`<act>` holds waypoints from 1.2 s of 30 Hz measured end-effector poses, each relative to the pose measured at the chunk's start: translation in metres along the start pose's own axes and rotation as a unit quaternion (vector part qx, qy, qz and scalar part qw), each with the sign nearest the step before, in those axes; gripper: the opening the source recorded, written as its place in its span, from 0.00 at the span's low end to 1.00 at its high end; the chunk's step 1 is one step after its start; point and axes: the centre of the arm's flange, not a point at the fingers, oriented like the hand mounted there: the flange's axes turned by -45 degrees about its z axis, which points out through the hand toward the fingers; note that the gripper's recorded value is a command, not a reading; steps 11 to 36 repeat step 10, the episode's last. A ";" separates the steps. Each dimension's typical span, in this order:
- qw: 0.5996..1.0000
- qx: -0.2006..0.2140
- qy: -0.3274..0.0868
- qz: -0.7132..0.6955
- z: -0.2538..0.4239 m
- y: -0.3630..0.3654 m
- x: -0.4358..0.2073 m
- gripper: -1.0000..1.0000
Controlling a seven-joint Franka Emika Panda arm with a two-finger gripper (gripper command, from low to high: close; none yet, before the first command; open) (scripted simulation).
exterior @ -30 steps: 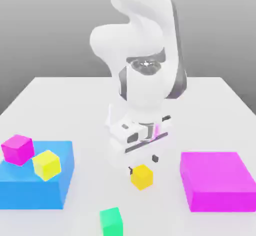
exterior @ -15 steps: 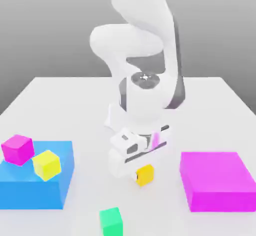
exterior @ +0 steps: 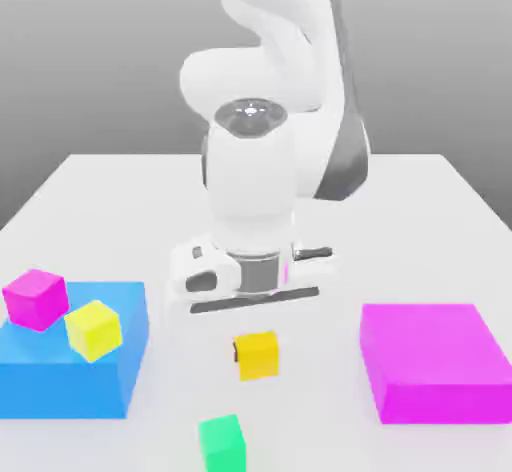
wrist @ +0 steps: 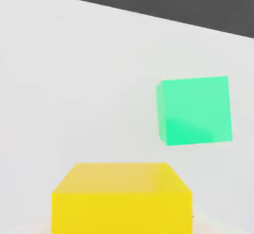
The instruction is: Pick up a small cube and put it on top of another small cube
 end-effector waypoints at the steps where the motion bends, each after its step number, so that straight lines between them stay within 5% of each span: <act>1: 1.000 -0.001 0.000 0.024 -0.005 0.008 0.010 0.00; 6: 0.999 -0.002 0.000 0.051 0.041 0.018 0.023 0.00; 7: 0.999 -0.002 0.000 0.052 0.050 0.018 0.023 1.00; 36: 0.999 -0.002 0.000 0.052 0.050 0.018 0.023 1.00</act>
